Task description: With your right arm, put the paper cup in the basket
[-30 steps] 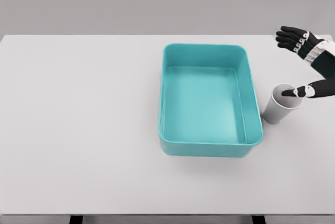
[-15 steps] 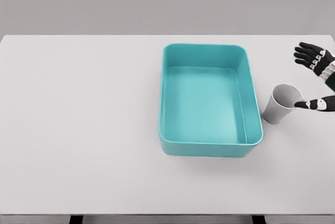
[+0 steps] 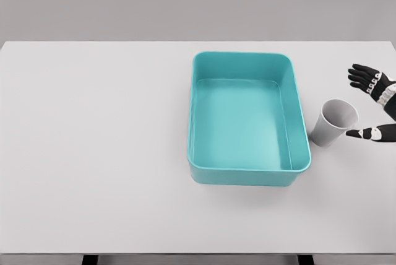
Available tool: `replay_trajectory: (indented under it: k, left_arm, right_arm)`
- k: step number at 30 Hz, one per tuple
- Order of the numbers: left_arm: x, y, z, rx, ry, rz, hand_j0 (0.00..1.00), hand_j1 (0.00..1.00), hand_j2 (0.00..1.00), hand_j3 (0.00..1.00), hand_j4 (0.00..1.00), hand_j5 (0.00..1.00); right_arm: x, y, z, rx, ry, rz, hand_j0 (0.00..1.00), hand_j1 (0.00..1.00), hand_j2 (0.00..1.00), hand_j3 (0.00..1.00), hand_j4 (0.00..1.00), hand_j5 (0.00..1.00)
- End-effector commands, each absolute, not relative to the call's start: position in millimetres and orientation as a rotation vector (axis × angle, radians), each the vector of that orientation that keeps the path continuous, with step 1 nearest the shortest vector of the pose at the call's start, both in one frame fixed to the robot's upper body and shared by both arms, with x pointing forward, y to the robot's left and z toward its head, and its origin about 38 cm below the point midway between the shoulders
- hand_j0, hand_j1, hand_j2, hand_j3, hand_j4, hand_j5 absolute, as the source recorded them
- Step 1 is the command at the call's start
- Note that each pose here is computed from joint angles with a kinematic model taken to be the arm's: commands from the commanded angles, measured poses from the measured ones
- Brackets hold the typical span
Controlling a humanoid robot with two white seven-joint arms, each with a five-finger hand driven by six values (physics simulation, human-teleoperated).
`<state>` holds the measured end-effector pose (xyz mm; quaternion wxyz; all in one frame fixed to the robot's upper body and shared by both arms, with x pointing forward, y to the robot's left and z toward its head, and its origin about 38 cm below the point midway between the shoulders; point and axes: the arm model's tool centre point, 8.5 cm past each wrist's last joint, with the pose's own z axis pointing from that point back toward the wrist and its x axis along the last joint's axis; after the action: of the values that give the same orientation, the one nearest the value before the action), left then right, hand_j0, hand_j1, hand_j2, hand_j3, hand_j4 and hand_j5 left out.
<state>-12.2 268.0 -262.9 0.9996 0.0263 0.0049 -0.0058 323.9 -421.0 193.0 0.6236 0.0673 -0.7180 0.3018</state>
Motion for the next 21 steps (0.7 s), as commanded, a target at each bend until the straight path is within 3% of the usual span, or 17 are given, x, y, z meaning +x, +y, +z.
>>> replay_trajectory:
  k: [1, 21]
  left_arm:
    - [-12, 268, -263, 0.053, 0.01, -0.012, 1.0, 1.0, 1.0, 1.0, 1.0, 1.0]
    - [-12, 268, -263, 0.053, 0.01, -0.012, 1.0, 1.0, 1.0, 1.0, 1.0, 1.0]
  right_arm:
    - [324, -426, 188, 0.15, -1.641, 0.674, 1.0, 1.0, 1.0, 1.0, 1.0, 1.0]
    - [322, -448, 128, 0.141, -1.596, 0.547, 1.0, 1.0, 1.0, 1.0, 1.0, 1.0]
